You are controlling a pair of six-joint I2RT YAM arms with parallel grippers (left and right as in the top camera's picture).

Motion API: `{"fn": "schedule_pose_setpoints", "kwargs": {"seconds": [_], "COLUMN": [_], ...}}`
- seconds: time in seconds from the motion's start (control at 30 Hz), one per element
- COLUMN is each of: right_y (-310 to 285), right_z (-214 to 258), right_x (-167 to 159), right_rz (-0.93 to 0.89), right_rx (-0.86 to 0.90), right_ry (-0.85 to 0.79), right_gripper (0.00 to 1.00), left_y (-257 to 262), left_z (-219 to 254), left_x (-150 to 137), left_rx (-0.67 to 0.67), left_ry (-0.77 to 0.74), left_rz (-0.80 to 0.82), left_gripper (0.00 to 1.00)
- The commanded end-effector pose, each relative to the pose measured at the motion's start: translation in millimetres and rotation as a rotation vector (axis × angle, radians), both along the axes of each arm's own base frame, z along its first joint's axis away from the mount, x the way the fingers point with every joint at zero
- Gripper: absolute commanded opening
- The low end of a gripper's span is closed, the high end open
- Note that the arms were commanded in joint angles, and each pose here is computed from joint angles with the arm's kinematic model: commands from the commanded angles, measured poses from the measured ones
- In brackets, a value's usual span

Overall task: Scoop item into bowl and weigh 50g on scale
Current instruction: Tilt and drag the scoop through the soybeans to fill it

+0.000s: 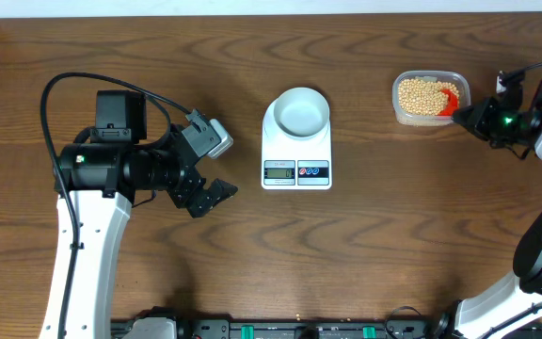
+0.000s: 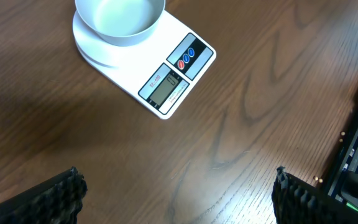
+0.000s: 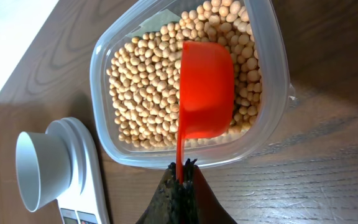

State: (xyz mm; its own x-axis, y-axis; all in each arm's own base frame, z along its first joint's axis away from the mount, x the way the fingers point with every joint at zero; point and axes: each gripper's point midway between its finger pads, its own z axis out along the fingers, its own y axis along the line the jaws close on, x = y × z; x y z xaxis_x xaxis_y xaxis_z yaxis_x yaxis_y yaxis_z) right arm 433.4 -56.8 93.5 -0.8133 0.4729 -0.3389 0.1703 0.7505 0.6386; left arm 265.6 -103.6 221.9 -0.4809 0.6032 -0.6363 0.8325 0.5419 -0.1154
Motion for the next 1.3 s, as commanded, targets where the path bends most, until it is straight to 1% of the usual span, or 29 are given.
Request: {"fn": "schedule_pose_setpoints", "kwargs": {"seconds": [0.0,0.2,0.4,0.53,0.67,0.87,1.0,1.17,1.27], "right_y": [7,6,15,15,12,12,4,3,0], "right_z": [1,-5,-29,-37,-35,-23,-22,-8,-5], "right_x": [-1,-1,-2,-1,-1,-1,-2,-1,0], "right_rz": [0.015,0.011,0.028,0.028,0.023,0.033,0.015,0.032,0.031], "right_rx": [0.057,0.052,0.073,0.077,0.080,0.148,0.160,0.237,0.250], "right_ry": [0.000,0.014,0.068,0.080,0.075,0.038,0.031,-0.026,-0.040], "right_gripper": [0.01,0.01,0.01,0.01,0.01,0.01,0.01,0.01,0.01], "left_y": [-1,-1,-1,-1,-1,-1,-1,-1,-1], "left_z": [6,6,6,6,6,6,6,6,6], "left_x": [1,1,1,1,1,1,1,1,1], "left_rx": [-0.013,-0.013,-0.013,-0.013,-0.013,-0.013,-0.013,-0.013,-0.013], "left_ry": [-0.011,-0.011,-0.011,-0.011,-0.011,-0.011,-0.011,-0.011,-0.011], "left_rz": [0.003,0.003,0.003,0.003,0.003,0.003,0.003,0.003,0.003], "left_gripper": [0.98,0.98,0.98,0.98,0.98,0.98,0.98,0.98,0.98]}}
